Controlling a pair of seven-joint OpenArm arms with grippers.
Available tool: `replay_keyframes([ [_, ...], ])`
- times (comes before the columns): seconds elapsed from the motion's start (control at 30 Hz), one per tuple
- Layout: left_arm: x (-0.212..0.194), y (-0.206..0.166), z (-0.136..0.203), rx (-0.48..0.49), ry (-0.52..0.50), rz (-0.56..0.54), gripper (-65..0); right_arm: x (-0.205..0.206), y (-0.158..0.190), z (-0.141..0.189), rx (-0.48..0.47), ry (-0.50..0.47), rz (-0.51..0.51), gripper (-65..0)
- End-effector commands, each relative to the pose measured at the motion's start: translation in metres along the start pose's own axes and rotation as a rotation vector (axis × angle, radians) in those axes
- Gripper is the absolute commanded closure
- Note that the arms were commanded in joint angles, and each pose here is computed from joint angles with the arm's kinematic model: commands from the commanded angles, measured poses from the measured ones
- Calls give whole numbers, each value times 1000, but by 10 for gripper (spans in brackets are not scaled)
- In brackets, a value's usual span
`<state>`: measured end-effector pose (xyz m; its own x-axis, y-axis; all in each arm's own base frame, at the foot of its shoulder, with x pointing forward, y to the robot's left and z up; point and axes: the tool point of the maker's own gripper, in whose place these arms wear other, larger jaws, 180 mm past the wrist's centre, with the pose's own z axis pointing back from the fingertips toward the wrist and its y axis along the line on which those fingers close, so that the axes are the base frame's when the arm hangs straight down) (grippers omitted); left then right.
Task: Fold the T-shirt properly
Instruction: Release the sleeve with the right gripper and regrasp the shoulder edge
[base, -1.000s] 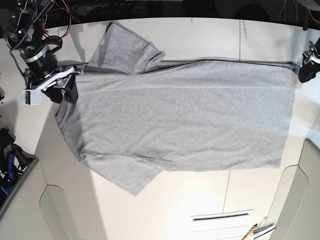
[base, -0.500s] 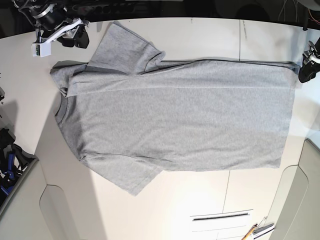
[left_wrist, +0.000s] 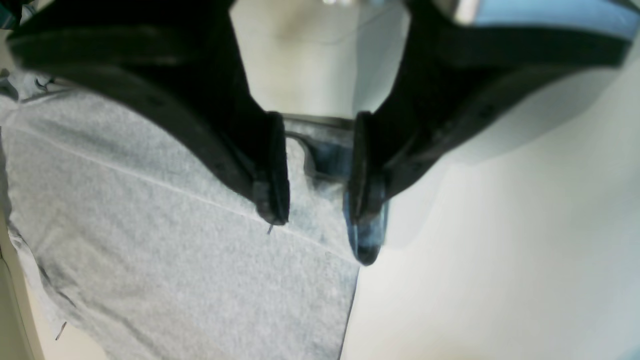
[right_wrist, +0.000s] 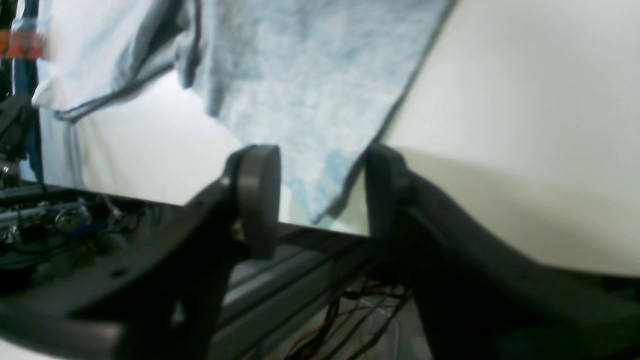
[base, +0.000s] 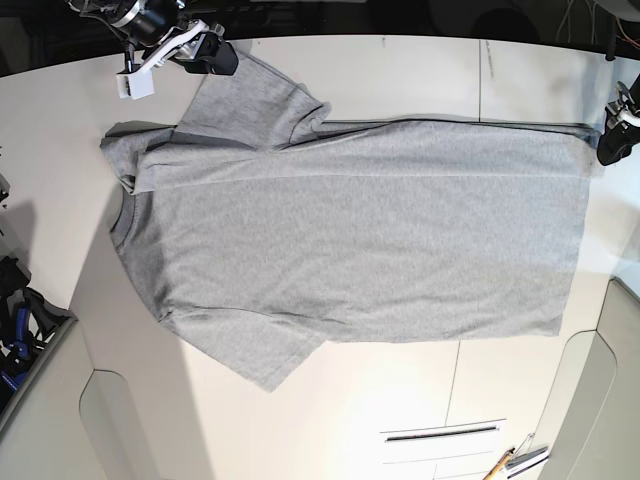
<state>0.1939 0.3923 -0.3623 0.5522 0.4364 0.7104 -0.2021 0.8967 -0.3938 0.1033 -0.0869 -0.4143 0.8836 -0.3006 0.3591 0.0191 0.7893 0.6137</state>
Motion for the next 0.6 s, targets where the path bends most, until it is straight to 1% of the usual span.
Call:
replay_keyframes([
  [0.0, 18, -3, 3, -16, -41, -27, -241, -2, 3, 1, 9, 6, 11, -205],
  [0.13, 18, -3, 3, -16, -42, -27, -241, -1, 4, 1, 12, 3, 12, 0],
  [0.23, 19, -3, 3, -17, -43, -27, -241, 5, 6, -1, 21, -9, 24, 0],
  [0.37, 19, -3, 3, -16, -42, -27, -241, 22, 18, -5, 77, -47, 77, 0],
  [0.47, 19, -3, 3, -17, -42, -27, -241, 43, 33, -10, 142, -95, 113, 0],
  [0.57, 19, -3, 3, -17, -42, -27, -241, 70, 47, -17, 183, -149, 163, 0],
])
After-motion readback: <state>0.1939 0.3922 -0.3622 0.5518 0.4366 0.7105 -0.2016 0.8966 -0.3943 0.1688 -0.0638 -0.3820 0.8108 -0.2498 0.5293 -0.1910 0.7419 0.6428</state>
